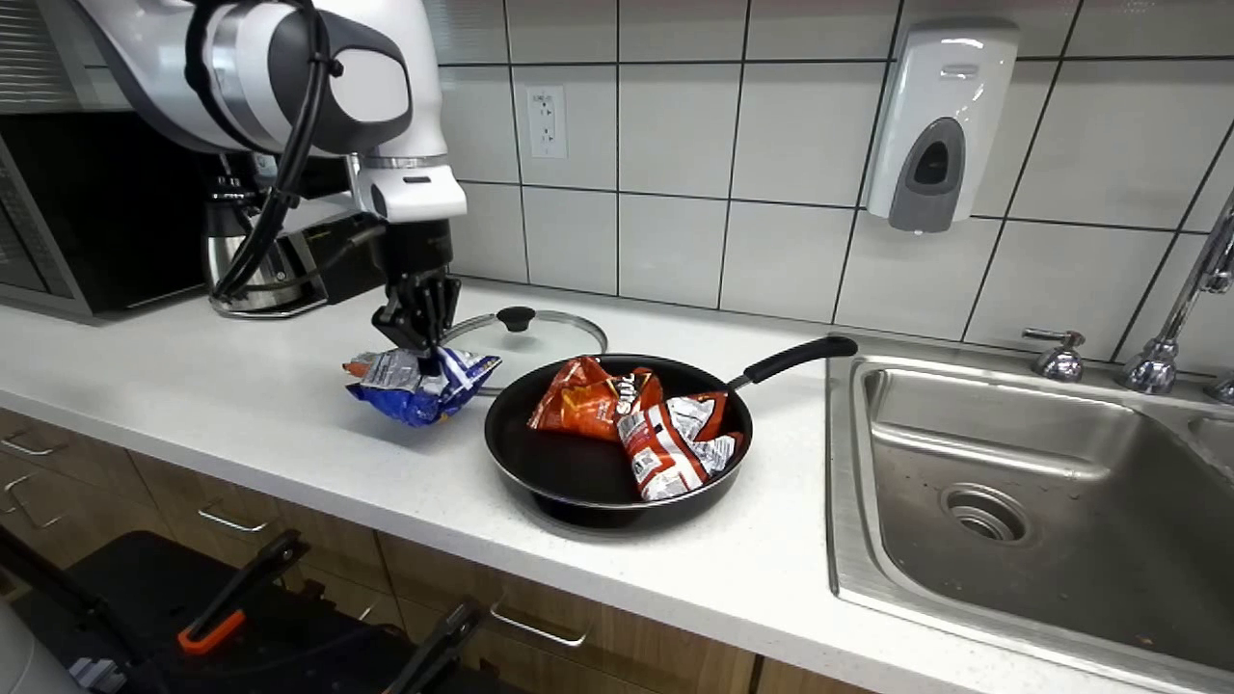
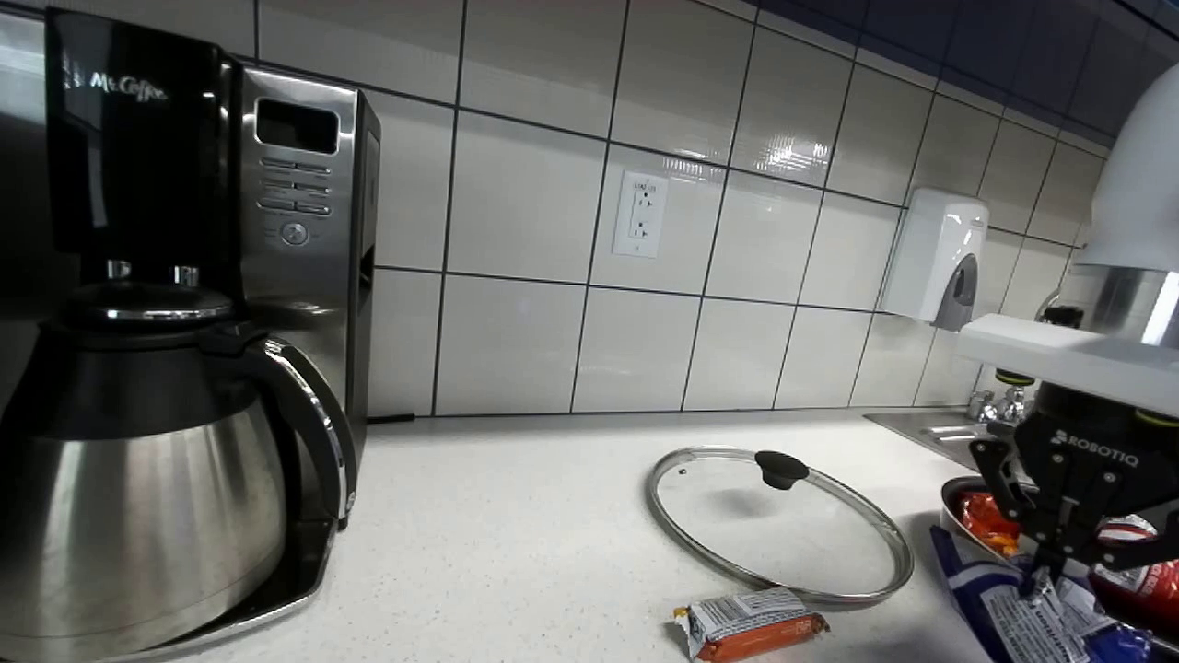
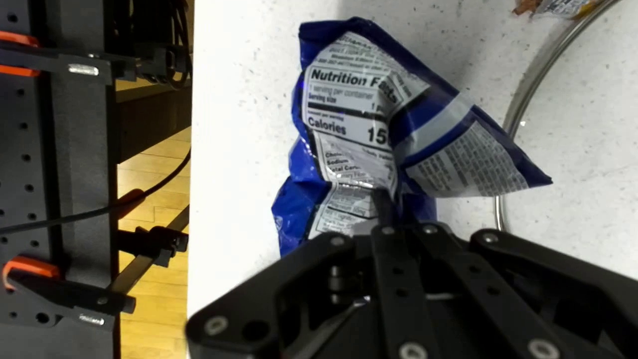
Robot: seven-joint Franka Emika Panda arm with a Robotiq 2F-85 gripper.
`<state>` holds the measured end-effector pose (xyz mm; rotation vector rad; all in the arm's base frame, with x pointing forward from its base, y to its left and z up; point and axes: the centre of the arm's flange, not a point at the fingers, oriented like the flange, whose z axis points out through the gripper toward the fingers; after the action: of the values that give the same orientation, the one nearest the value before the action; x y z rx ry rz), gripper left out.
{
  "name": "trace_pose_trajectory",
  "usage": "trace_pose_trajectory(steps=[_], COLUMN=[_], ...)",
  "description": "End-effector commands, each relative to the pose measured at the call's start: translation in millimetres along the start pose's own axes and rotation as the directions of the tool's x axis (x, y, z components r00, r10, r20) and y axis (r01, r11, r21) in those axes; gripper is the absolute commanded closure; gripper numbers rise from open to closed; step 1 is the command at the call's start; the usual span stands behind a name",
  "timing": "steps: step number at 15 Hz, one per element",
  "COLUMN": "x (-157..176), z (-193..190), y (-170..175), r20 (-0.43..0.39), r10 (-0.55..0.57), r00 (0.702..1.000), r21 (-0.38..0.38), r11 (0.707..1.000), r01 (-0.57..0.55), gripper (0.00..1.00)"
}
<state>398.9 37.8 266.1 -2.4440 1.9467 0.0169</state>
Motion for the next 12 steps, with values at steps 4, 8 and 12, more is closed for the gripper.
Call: trace_pose_trajectory(steps=[4,8,12], x=[44,80,117], z=[-45,-53,-51], y=[15,29,42], r20=[-0.038,-0.040,-0.046], r10=[-0.007,0.009,0.034], r00=[0.999,0.999,0.998], r21=[0.052,0.080,0.081], r11=[0.999,0.997,0.996], r01=[0.009,-0.005,-0.030], gripper=[1.00,1.00,1.00])
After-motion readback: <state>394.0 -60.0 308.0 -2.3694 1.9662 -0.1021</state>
